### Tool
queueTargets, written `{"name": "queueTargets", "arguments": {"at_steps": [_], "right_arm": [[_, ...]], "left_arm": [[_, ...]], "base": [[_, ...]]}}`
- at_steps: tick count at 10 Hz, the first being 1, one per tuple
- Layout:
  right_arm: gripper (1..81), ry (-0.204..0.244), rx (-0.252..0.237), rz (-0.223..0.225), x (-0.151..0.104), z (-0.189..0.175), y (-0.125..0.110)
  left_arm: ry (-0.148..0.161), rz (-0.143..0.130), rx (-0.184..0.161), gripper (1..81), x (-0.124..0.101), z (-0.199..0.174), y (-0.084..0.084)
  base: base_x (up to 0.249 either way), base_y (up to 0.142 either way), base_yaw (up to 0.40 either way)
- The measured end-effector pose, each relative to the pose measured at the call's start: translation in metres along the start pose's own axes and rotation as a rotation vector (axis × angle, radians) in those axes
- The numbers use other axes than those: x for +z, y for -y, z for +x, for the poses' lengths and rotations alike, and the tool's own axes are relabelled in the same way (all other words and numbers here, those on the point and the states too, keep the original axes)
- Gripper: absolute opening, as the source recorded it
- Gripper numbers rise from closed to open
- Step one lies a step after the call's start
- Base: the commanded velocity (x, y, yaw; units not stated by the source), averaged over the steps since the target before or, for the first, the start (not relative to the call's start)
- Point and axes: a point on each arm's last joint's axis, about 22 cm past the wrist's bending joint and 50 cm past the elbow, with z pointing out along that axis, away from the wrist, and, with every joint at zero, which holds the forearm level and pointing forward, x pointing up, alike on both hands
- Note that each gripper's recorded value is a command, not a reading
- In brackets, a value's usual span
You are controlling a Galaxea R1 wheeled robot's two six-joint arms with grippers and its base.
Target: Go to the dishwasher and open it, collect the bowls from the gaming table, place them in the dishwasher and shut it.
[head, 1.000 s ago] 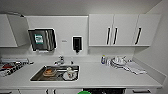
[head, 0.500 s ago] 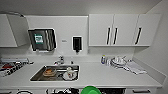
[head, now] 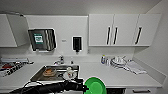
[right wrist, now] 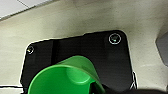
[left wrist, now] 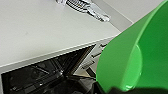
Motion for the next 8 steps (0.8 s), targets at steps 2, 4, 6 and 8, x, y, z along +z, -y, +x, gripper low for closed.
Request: {"name": "queueTargets", "arguments": {"at_steps": [2, 4, 6, 8], "right_arm": [[1.0, 0.0, 0.0, 0.001, 0.0, 0.0, 0.0], [1.0, -0.002, 0.0, 0.001, 0.0, 0.002, 0.001], [1.0, -0.004, -0.001, 0.004, 0.001, 0.004, 0.003], [1.0, -0.003, -0.001, 0.005, 0.002, 0.004, 0.004]], "left_arm": [[0.016, -0.029, 0.011, 1.0, 0.017, 0.004, -0.023], [0.027, -0.058, 0.018, 1.0, 0.036, 0.003, -0.043], [0.041, -0.087, 0.014, 1.0, 0.06, -0.003, -0.067], [0.046, -0.09, 0.011, 1.0, 0.083, -0.001, -0.08]], "base": [[0.0, 0.0, 0.0], [0.0, 0.0, 0.0], [0.0, 0.0, 0.0], [0.0, 0.0, 0.0]]}}
